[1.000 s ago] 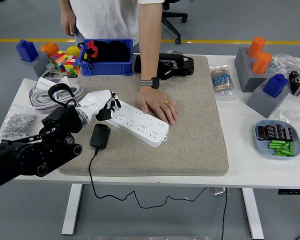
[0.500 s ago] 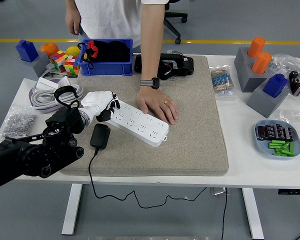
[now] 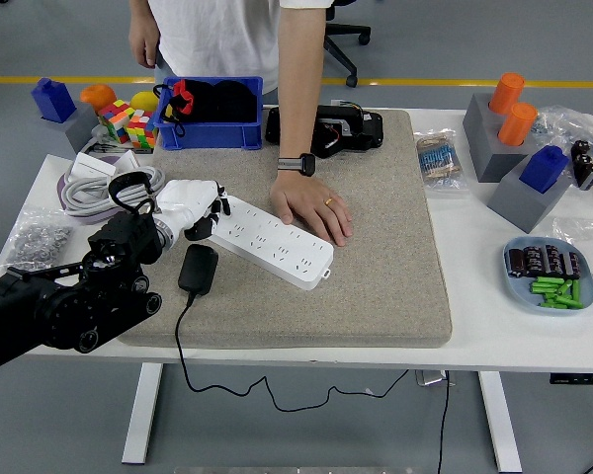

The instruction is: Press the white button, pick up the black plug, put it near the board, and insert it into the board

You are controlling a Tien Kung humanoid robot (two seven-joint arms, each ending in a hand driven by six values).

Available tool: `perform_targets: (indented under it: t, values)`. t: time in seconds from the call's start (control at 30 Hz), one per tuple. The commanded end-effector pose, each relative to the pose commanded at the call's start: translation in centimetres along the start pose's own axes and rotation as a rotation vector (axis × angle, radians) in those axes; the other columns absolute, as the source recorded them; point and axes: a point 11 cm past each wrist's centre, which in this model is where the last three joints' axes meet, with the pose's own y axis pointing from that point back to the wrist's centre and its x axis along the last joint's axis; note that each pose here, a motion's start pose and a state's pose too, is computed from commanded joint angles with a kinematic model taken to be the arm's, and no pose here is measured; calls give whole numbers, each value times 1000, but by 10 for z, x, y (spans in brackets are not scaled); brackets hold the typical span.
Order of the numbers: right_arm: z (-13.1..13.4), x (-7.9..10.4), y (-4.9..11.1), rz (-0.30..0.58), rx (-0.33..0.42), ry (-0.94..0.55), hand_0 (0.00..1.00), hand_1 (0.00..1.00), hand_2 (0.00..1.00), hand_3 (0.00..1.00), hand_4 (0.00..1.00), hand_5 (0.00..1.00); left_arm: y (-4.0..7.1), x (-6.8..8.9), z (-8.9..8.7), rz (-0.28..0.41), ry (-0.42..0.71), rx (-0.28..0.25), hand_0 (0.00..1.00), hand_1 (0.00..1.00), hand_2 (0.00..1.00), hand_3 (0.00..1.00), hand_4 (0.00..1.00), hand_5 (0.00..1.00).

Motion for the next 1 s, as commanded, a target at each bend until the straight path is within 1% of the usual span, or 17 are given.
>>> perform_targets:
  t: [0.33,0.47,0.57,0.87,1.0]
  values:
    - [0,0,0,-1,0,1,640,644,624,603,681,457,1,-9,1,-26,-16,4,157,21,52,534,2,2]
    - [0,-1,0,-1,0,2,640,644,624,603,681,457,1,-10,3,-26,-14,-3,154,21,52,533,2,2]
    - [1,0,0,0,-2,2,640,644,624,603,681,457,2,-5,5,-10,-1,-12,154,21,52,533,2,2]
    - [1,0,0,0,-1,0,640,644,624,603,681,456,2,20,16,53,11,-45,151,21,53,534,2,2]
    - [1,-1,0,-1,-1,1,640,644,624,603,681,456,5,28,20,72,33,-56,151,21,52,534,2,2]
